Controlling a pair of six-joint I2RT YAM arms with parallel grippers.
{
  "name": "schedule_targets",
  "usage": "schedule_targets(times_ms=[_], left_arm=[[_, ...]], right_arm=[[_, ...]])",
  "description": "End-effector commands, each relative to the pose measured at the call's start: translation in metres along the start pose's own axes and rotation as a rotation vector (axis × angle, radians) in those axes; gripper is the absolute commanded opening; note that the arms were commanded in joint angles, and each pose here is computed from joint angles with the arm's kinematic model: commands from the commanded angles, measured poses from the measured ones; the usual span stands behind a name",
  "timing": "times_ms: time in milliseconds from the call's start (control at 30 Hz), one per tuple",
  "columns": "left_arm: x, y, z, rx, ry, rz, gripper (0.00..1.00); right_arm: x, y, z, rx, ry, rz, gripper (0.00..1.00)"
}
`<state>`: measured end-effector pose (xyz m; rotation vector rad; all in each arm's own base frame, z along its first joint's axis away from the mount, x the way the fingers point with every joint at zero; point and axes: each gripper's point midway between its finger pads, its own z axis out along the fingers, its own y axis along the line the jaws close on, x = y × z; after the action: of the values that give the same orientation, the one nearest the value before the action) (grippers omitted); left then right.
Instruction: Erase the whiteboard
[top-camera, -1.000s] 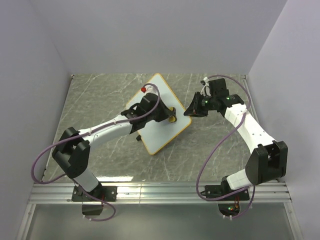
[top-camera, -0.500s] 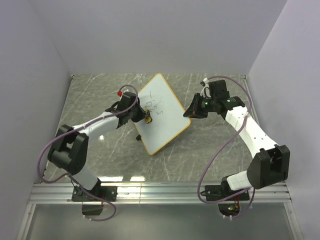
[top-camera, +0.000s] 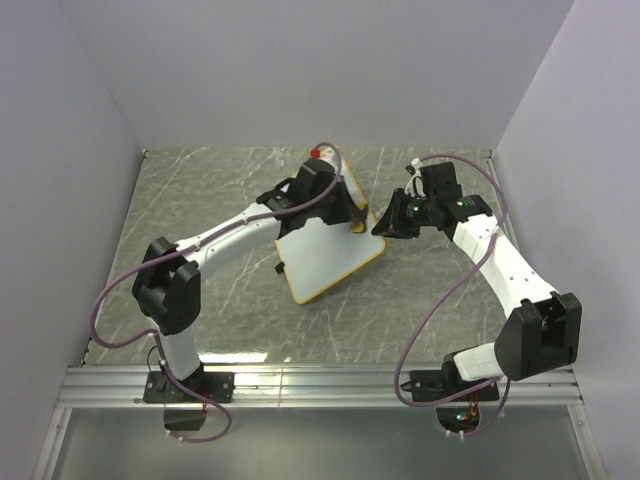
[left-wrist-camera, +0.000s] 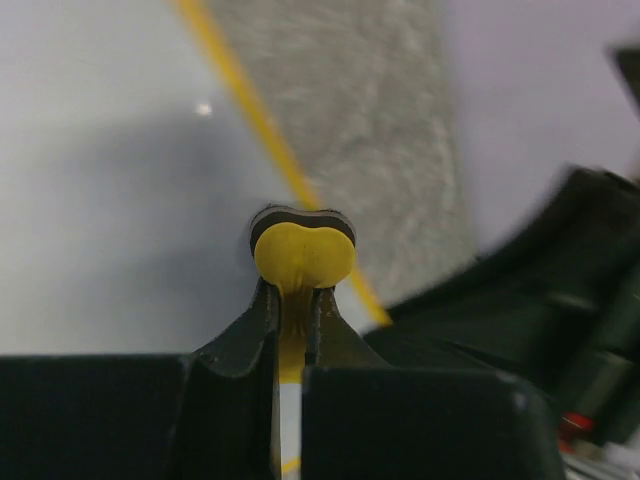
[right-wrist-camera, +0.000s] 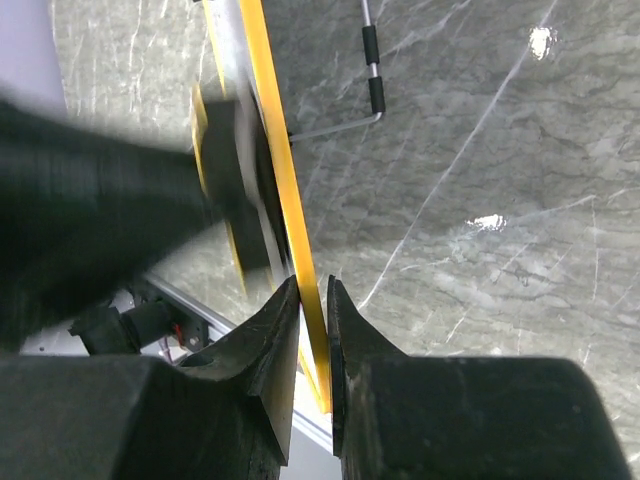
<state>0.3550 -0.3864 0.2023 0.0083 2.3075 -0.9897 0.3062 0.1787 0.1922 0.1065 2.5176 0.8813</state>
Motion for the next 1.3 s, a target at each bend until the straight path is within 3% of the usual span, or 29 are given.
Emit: schedule_targets(times_ms=[0,133,367,567,667,800,900,1033,1133,1267], left_arm=[[0.040,-0.041,0.005,0.137,0.125,-0.028,0.00],[0.023,-0.006,0.008,0.055,0.090,-0.051,0.00],[-0.036,0.117,0.001,-0.134,0.010,-0.162,0.00],[-0.029,0.212,0.002,-0.299,0.073,-0.222,0.00],[-0.019,0.230,0.000,-0.332,0.091,-0.220,0.00],[-0.016,0.227,-0.001,-0.307,0.099,-0.229,0.00],[-0.019,0.202,-0.001,-0.238,0.102,-0.235,0.00],[-0.024,0.139,-0.003,-0.144,0.091,-0.180,0.00],[-0.003,0.080,0.004,-0.063,0.125,-0.150,0.00],[0.000,0.022,0.012,0.047,0.109,-0.185,0.00]], right_arm=[[0.003,0.007,0.000,-0.014,0.002,0.010,0.00],[0.003,0.006,-0.001,-0.010,-0.002,0.007,0.00],[0.009,0.002,-0.002,-0.002,0.005,0.005,0.00],[0.008,0.002,-0.004,0.007,-0.002,-0.005,0.00],[0.005,0.003,-0.006,0.010,-0.008,-0.008,0.00],[0.004,0.003,-0.004,0.009,-0.007,-0.004,0.00],[0.004,0.002,-0.001,0.007,-0.002,0.001,0.00],[0.002,0.002,0.003,0.002,0.002,0.013,0.00],[-0.001,0.004,0.005,-0.005,-0.001,0.013,0.00],[0.000,0.002,0.008,0.001,0.003,0.017,0.00]])
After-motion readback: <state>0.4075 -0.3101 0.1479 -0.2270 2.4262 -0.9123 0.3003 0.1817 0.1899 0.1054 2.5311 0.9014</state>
